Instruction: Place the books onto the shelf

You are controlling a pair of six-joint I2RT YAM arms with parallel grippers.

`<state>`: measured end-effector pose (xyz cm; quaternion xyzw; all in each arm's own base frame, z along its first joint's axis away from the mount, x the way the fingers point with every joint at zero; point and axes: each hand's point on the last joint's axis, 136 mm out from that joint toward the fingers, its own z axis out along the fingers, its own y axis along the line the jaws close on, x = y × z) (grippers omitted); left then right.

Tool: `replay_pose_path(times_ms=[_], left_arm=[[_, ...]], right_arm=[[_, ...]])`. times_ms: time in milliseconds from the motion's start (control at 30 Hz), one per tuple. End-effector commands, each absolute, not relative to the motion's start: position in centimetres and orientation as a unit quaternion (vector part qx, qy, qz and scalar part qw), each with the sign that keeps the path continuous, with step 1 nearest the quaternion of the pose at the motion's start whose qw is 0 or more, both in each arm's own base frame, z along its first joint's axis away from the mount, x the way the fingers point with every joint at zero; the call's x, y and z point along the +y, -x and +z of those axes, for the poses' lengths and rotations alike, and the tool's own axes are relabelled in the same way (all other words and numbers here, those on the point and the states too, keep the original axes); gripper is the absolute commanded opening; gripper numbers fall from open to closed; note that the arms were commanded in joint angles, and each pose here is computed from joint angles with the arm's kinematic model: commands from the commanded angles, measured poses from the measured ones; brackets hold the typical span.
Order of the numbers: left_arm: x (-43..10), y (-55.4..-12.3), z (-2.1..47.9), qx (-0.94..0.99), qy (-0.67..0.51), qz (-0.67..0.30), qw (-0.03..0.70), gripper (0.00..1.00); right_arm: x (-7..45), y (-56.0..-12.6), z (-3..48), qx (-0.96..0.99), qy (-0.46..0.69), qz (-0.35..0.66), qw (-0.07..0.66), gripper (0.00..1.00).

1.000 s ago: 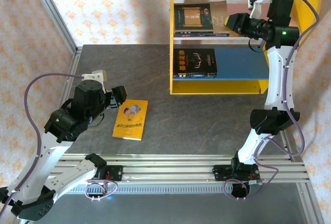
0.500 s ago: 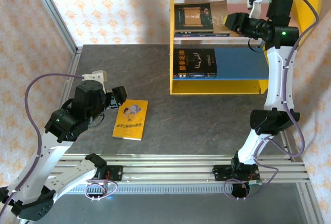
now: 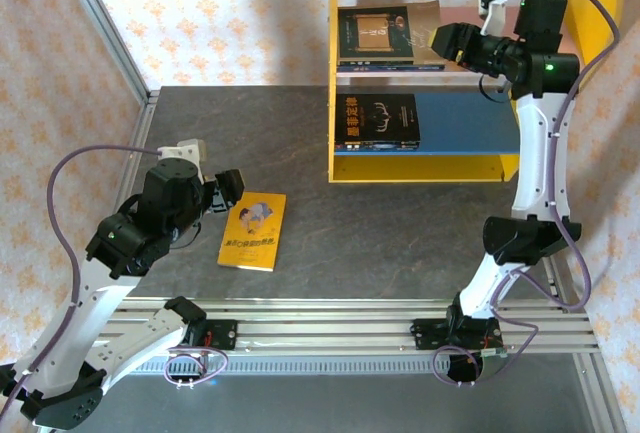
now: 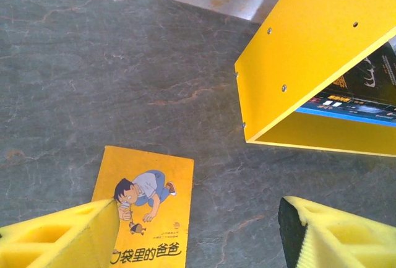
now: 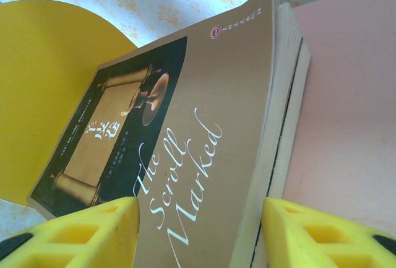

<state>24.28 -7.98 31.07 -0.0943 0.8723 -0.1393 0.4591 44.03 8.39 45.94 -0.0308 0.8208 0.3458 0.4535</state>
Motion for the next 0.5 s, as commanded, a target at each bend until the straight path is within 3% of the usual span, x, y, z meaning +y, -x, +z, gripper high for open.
replay_pose_path(times_ms=[0, 267, 467], left_arm=[[-6.8, -24.2, 30.2, 0.874, 0.108, -0.11, 0.46, 0.7], [-6.2, -24.1, 27.6, 0.884, 0.125, -0.089, 0.442, 0.71], [-5.6, -24.5, 22.6, 0.906, 0.154, -0.051, 0.391, 0.71]], right_arm=[[7.3, -42.3, 47.7, 0.818, 0.016, 0.307, 0.486, 0.54], [3.7, -38.2, 48.5, 0.818, -0.04, 0.211, 0.534, 0.54], [2.4, -32.5, 46.0, 0.811, -0.084, 0.178, 0.551, 0.56]])
